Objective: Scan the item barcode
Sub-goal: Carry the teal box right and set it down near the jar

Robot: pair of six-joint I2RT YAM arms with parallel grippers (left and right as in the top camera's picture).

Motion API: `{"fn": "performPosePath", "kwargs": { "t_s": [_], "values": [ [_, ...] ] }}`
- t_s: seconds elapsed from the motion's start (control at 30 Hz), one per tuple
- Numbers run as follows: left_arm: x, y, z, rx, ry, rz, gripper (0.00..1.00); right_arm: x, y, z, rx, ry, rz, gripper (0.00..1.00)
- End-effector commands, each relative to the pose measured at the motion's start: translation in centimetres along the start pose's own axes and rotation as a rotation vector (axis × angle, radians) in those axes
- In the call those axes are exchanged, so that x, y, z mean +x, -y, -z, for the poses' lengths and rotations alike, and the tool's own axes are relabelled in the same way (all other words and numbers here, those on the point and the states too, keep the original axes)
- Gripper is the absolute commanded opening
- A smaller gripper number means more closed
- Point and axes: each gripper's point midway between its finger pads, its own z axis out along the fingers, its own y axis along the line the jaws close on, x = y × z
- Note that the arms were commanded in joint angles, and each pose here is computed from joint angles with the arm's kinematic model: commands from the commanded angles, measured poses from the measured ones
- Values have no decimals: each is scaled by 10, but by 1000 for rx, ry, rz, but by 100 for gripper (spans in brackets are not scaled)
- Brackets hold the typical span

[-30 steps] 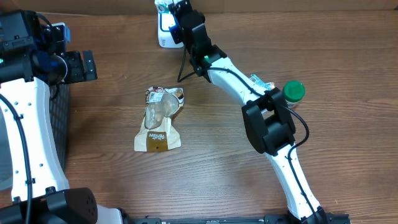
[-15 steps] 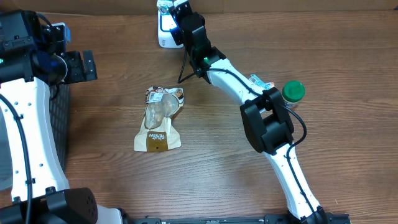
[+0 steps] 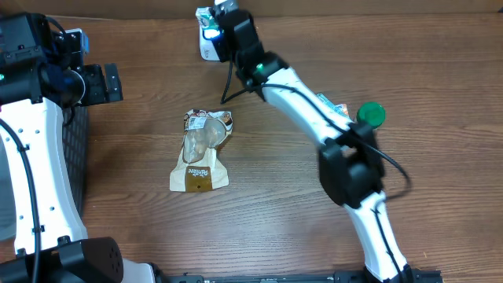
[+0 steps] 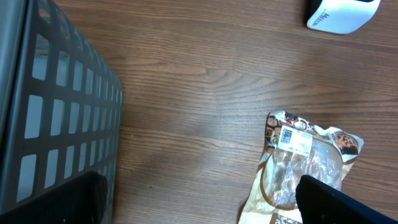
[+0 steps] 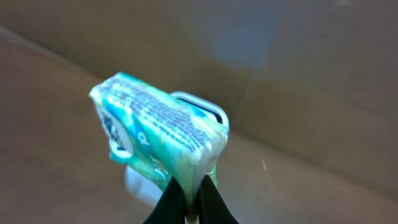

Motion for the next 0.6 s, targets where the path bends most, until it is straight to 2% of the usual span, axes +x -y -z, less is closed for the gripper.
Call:
{"fn": "performPosePath", "kwargs": {
  "t_s": [0.0,0.1,0.13,0.33,0.57],
  "values": [
    [-3,-2,3,-3,12,-23,100,-77,33,93,-12,75,-177,4],
    [-3,-2,3,-3,12,-23,100,-47,58,133,4,-115,-215,4],
    [-3,-2,3,-3,12,-23,100,-26,68,146,10,-215,-220,4],
    [-3,-2,3,-3,12,-23,100,63,100,185,73,-605,-282,4],
    [-3,-2,3,-3,12,-23,99,119,116,220,125,-870,-281,4]
  ]
}}
